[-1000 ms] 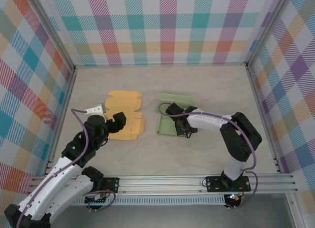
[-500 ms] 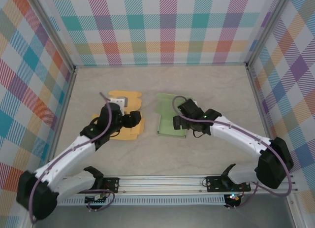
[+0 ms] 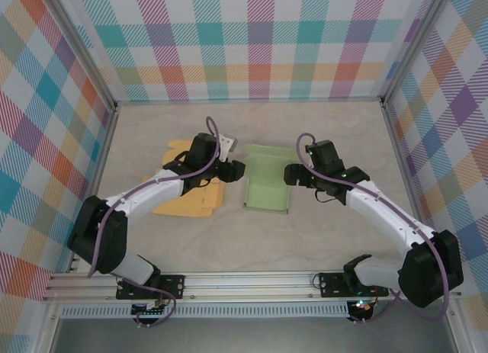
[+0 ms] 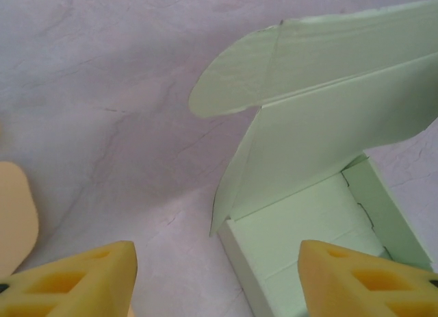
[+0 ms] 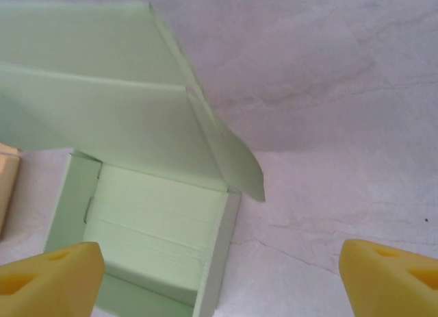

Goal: Fold the paper box

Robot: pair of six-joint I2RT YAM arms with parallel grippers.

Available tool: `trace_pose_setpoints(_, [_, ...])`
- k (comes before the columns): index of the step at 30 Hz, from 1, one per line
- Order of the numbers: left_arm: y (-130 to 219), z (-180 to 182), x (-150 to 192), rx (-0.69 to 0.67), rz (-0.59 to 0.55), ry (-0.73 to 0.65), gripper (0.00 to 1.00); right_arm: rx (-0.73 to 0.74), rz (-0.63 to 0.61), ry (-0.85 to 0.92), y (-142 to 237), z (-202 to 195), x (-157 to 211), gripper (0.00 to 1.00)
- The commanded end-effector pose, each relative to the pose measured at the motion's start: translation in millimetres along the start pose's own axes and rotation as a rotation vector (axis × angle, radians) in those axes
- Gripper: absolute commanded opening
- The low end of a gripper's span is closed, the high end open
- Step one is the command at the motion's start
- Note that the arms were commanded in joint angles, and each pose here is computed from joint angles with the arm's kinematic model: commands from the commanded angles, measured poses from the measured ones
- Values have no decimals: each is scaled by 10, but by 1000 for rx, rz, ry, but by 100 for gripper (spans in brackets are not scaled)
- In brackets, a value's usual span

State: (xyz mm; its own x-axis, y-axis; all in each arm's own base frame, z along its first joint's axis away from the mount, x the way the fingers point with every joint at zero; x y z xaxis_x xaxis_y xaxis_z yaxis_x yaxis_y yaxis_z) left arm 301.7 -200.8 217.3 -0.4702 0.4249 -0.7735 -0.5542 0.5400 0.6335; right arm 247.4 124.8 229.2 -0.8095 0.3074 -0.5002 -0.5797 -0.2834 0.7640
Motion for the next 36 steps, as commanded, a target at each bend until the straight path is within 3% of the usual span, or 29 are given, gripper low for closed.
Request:
trace_pose_setpoints(1, [-111, -2, -109, 25, -14, -50, 60, -94, 9, 56, -81, 90, -54, 83])
trace_pose_setpoints(17, [-471, -85, -208, 34, 32, -71, 35, -50, 36, 87, -335, 108, -110, 64])
trace_pose_setpoints(25, [-500, -162, -246, 11, 33, -91, 19, -65, 59, 89, -390, 131, -102, 46])
trace_pose_setpoints(32, [-448, -174, -251, -18, 41, -111, 18, 17, -7, 107, -232, 64, -152, 55])
trace_pose_setpoints(36, [-396, -167, -249, -37, 33, -112, 26, 22, -41, 102, -157, -22, -211, 59])
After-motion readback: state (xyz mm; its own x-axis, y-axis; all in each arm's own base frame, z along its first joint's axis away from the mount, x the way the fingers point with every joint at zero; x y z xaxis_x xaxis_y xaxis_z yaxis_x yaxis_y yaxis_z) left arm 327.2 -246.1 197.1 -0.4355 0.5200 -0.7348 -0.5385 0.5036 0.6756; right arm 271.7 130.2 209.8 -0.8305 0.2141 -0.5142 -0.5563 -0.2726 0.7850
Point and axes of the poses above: each hand's point on the last joint's axis, 136 mm out from that joint toward the fingers, its own y axis back along the fingers, its own z axis along the line the jaws close on, x = y × z, the point moved 10 cm from there along y, back along the fingers, and after that the axes turned 15 degrees about -y, right-handed, at the moved point
